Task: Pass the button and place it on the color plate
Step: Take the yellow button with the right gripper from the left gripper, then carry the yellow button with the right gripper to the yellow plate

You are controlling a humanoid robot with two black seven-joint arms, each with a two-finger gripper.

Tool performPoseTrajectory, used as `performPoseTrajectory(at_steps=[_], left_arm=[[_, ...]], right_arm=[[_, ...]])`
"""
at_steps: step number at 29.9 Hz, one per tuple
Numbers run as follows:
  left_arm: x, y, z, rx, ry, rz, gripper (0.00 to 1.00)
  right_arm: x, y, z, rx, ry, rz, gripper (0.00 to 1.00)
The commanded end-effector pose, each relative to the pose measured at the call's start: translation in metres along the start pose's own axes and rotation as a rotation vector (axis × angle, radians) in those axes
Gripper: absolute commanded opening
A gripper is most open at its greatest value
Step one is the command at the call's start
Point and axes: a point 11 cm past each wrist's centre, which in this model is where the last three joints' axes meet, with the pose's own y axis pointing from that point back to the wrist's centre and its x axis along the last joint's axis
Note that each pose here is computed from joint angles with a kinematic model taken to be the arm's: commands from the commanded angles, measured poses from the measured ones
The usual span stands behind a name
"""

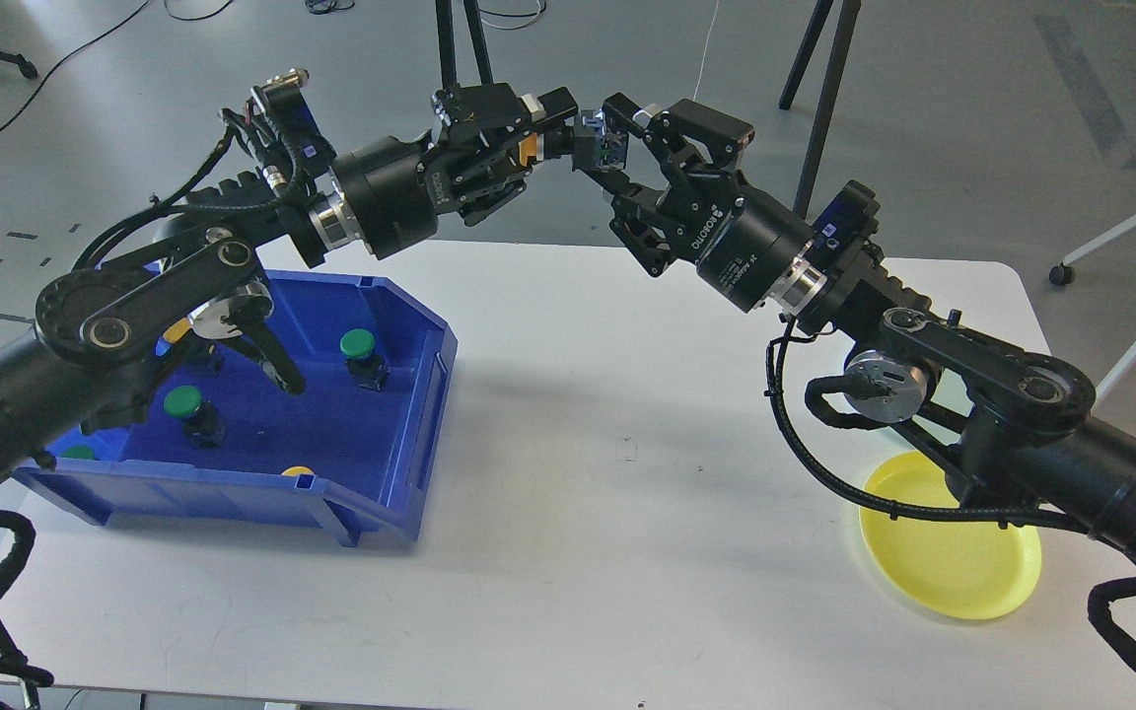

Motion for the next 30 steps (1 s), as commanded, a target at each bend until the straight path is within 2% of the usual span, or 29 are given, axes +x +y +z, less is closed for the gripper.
performPoseTrajectory(at_steps=[1,5,7,9,11,12,15,20,25,30], left_arm=[[0.000,0.000,0.000,0.002,0.000,-0.001,0.08],[0.000,0.000,0.000,0.001,0.000,0.000,0.10],[0.000,0.000,-0.001,0.001,0.002,0.003,0.17],[0.001,0.000,0.000,-0.001,0.004,0.004,0.44],[0.002,0.000,0.001,-0.015,0.021,0.018,0.81],[0.005,0.001,0.002,-0.023,0.035,0.031,0.88],[0.008,0.002,0.000,-0.031,0.062,0.054,0.94],[0.009,0.002,0.000,-0.033,0.066,0.056,0.95],[0.009,0.002,-0.001,-0.035,0.072,0.059,0.95],[0.009,0.003,-0.001,-0.033,0.072,0.062,0.95]], right_arm=[[-0.001,0.000,0.001,-0.003,0.002,-0.007,0.33],[-0.002,0.000,0.000,-0.009,0.005,-0.014,0.19],[-0.002,0.000,0.000,-0.010,0.005,-0.014,0.09],[-0.001,0.000,-0.001,-0.011,0.007,-0.014,0.05],[-0.001,0.001,-0.001,-0.012,0.008,-0.013,0.03],[-0.001,0.001,-0.001,-0.011,0.007,-0.012,0.02],[0.006,0.008,-0.003,-0.017,0.015,0.004,0.02],[0.028,0.042,-0.005,-0.038,0.029,0.076,0.01],[0.054,0.134,-0.010,-0.106,0.056,0.226,0.01],[0.047,0.236,-0.016,-0.246,0.100,0.392,0.01]])
